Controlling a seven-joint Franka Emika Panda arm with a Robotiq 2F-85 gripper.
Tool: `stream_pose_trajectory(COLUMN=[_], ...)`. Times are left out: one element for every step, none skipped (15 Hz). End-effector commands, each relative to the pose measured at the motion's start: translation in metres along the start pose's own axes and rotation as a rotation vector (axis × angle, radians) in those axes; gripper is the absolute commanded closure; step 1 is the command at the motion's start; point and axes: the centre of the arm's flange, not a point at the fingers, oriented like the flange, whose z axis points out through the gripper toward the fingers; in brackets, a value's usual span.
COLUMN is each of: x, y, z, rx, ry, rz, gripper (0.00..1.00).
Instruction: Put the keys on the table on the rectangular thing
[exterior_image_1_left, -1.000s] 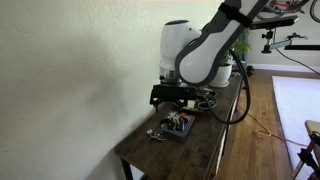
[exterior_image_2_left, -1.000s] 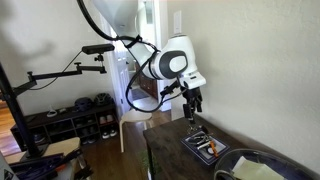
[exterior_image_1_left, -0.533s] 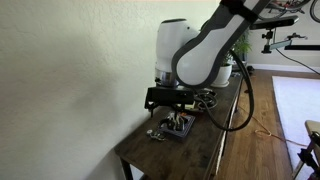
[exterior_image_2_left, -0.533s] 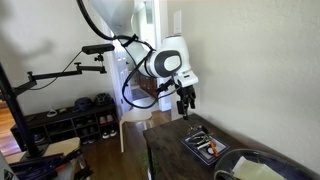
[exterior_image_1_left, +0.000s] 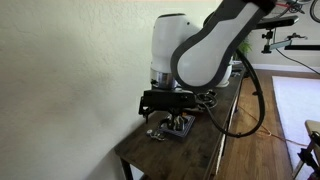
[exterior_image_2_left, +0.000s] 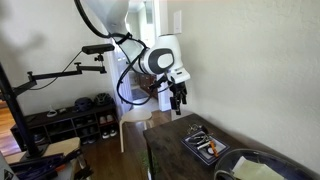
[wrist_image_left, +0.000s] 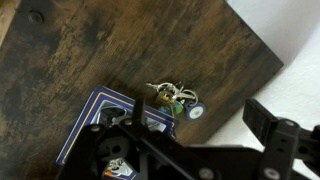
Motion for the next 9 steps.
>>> stream_pose_trajectory(x=[-0.026,-0.031,-0.033,-0.035,-0.035,-0.035,-0.034,-0.034,-0.033], y=[0.02,0.022,0.024,0.026,0.029,0.032,0.012,0.014,0.016], z=[-0.042,-0.049,-0.054,-0.058,-0.062,-0.064,-0.044,-0.048,-0.051], rx=[-0.004,-0.008,-0.021,-0.031,-0.041,-0.054,-0.037,-0.043,-0.045], ry=[-0.05,-0.064,-0.067,-0.072,-0.082,-0.086,-0.063,-0.066,-0.068], rz=[-0.116,-0.152,-0.176,-0.195,-0.214,-0.233,-0.203,-0.215,-0.22], gripper=[0.0,0.0,0.0,0.0,0.0,0.0,0.0,0.0,0.0])
